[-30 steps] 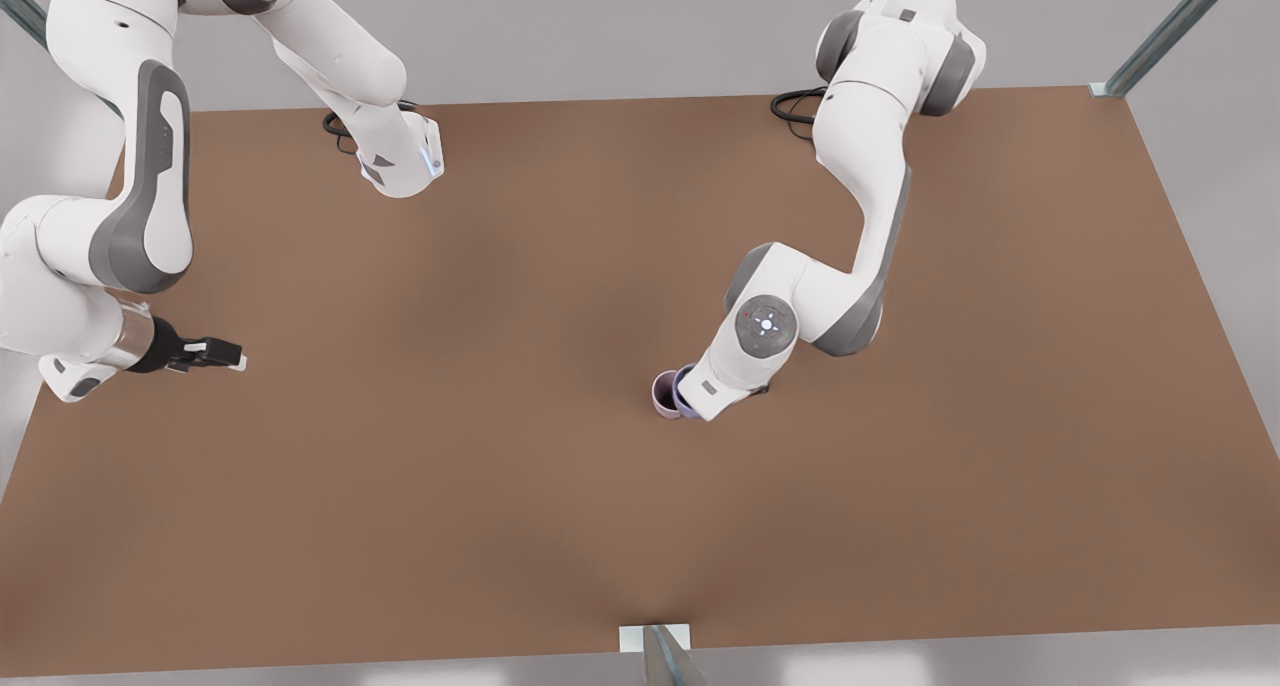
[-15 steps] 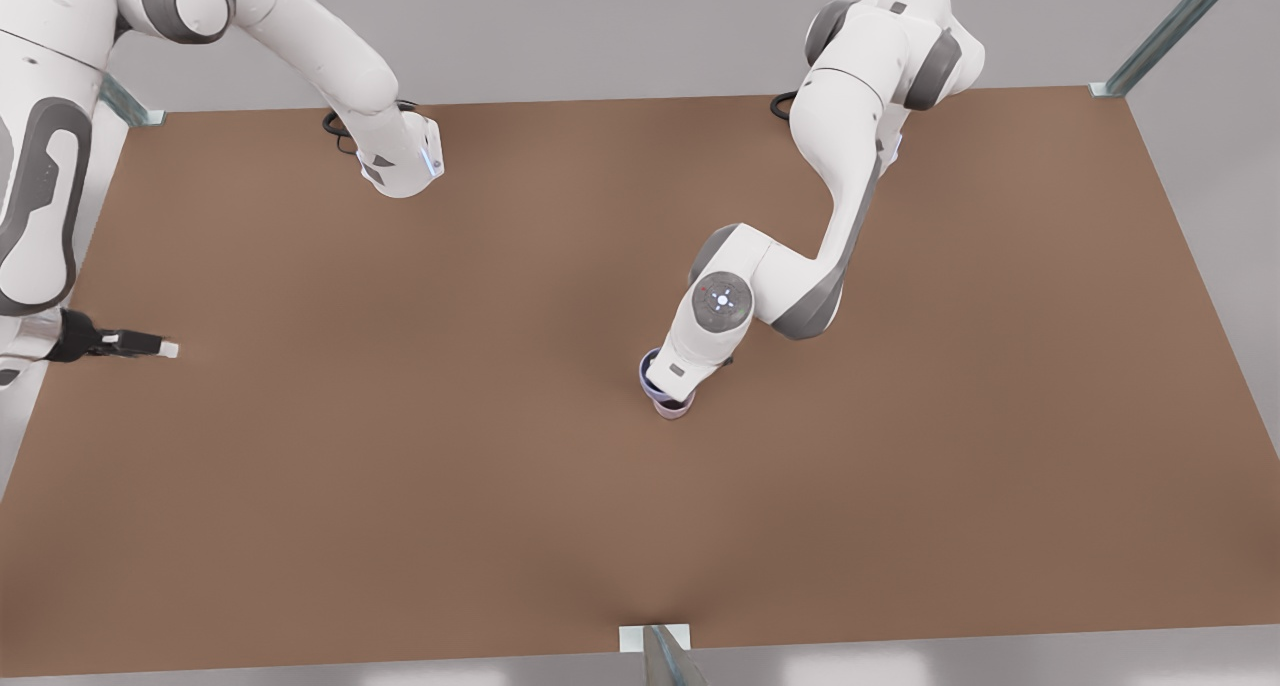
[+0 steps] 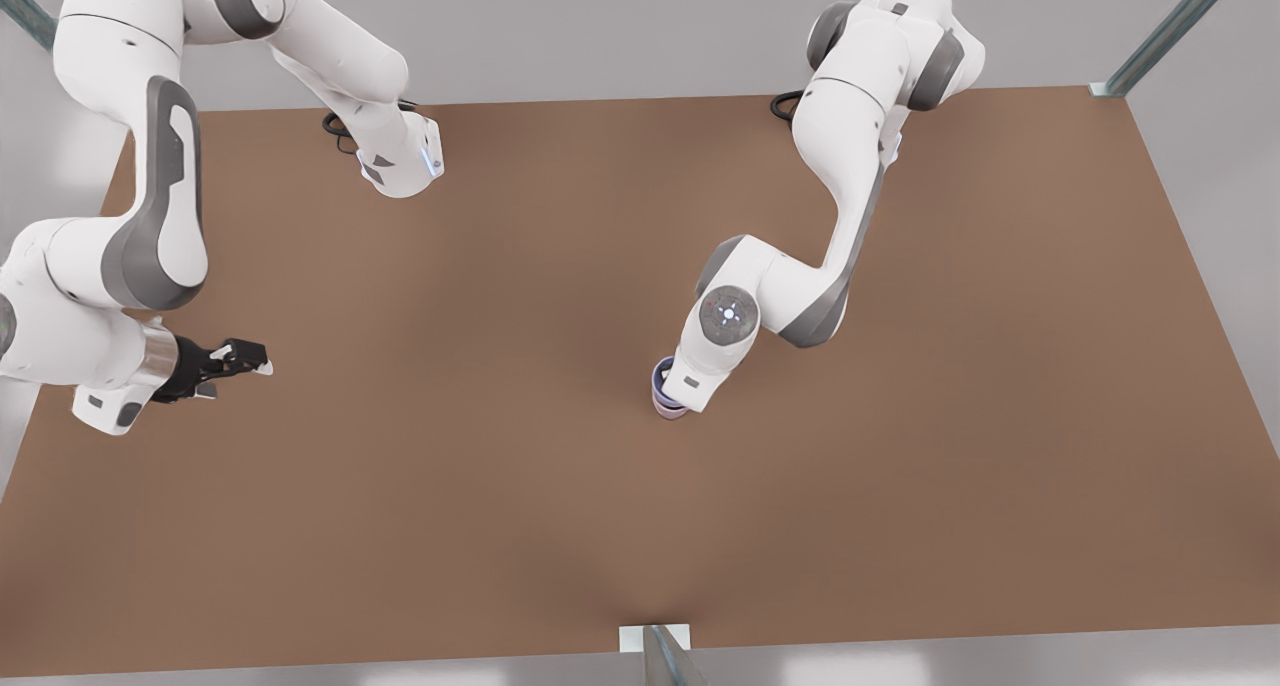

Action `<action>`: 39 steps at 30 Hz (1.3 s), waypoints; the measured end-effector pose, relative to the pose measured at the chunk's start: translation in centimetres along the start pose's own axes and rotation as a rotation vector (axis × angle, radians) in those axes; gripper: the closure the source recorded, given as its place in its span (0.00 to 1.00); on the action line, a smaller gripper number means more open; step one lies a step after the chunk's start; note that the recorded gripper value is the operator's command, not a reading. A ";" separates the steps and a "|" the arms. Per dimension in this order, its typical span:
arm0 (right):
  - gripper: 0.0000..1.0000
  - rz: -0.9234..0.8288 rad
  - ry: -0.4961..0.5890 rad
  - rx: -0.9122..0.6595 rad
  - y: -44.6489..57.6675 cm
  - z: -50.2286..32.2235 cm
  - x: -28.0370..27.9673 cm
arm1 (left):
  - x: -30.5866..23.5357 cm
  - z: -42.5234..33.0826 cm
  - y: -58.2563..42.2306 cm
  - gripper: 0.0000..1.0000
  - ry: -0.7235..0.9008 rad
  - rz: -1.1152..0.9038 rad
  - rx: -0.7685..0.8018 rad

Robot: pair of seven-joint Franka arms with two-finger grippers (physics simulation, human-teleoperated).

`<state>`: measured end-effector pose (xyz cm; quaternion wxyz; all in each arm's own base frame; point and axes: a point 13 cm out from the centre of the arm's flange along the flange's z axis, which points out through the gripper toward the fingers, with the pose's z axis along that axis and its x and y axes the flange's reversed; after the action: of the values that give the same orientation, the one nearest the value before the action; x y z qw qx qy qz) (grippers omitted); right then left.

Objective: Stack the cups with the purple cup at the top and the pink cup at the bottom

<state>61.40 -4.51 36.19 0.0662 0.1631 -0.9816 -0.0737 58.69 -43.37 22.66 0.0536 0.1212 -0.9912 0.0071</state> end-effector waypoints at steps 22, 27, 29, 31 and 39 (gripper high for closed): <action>0.00 0.220 0.018 0.099 5.2 0.1 0.6 | 0.3 2.8 0.5 0.79 0.015 -0.063 -0.017; 0.00 0.255 0.003 0.099 5.0 0.1 0.3 | 0.3 2.8 0.2 0.48 0.013 -0.070 -0.007; 0.00 0.266 -0.001 0.098 4.9 0.0 0.2 | 0.2 2.8 0.2 0.48 0.012 -0.072 -0.005; 0.00 0.276 -0.002 0.096 4.7 0.1 0.2 | 0.2 2.9 0.2 0.48 0.012 -0.074 -0.005; 0.00 0.318 0.004 0.081 2.0 0.3 1.2 | 0.1 2.9 0.2 0.48 0.009 -0.079 -0.003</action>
<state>59.57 -2.98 36.40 0.0723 0.0084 -0.9971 -0.0222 58.22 -43.34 19.82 0.0586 0.1598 -0.9854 0.0039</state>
